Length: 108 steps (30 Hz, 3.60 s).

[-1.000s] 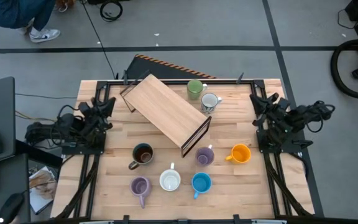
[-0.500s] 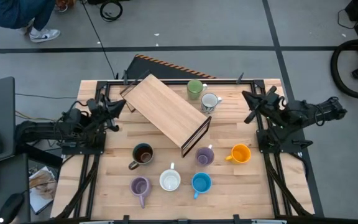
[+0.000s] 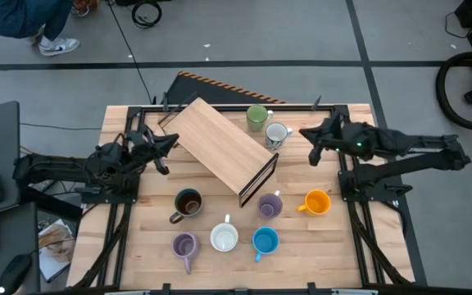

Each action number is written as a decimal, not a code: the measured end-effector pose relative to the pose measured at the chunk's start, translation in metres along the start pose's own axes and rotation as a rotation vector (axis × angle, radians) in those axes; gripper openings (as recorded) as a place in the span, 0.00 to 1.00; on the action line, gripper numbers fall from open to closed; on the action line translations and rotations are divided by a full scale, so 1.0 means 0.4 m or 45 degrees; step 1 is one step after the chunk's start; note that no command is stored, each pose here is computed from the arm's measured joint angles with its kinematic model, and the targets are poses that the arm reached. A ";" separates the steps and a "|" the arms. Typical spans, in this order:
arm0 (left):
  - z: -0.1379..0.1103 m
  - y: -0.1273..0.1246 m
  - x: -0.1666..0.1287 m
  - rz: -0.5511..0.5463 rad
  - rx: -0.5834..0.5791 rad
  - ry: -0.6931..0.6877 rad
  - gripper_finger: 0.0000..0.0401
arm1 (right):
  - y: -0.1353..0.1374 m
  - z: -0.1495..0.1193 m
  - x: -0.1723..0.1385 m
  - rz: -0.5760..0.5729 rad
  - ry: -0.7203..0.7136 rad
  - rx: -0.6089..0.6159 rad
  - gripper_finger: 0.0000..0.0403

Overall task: Place coffee mugs
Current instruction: Put the green patterned mug on the shelf

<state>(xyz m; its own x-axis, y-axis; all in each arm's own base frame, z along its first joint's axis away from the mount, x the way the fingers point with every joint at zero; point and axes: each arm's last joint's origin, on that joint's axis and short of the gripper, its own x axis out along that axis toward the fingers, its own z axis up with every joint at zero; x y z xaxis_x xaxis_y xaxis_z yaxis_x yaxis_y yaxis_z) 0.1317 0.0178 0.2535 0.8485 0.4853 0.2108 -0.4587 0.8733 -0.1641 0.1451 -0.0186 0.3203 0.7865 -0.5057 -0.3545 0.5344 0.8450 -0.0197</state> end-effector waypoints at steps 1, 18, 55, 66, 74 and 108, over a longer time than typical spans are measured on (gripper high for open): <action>-0.001 -0.001 0.001 -0.005 0.000 0.002 0.02 | 0.003 0.001 0.005 0.023 0.043 -0.005 0.03; -0.043 -0.029 0.030 -0.264 0.094 0.125 0.33 | 0.090 0.057 0.061 0.085 0.635 -0.209 0.28; -0.064 -0.031 0.041 -0.221 0.022 0.188 0.32 | -0.118 0.214 0.542 0.130 0.786 -0.547 0.45; -0.066 -0.027 0.041 -0.170 0.066 0.195 0.32 | -0.138 0.171 0.651 0.169 0.930 -0.632 0.45; -0.062 -0.023 0.042 -0.100 0.159 0.166 0.32 | -0.128 0.163 0.649 0.196 0.976 -0.650 0.51; -0.059 -0.021 0.042 -0.047 0.185 0.150 0.32 | -0.151 0.029 0.689 0.364 1.028 -0.926 0.53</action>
<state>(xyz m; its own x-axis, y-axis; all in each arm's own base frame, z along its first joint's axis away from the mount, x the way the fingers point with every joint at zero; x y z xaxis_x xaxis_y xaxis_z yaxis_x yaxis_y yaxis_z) 0.1561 0.0178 0.2356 0.8867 0.4517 0.0986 -0.4524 0.8917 -0.0158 0.3332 -0.2110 0.2348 0.2794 -0.2393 -0.9299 -0.1487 0.9460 -0.2881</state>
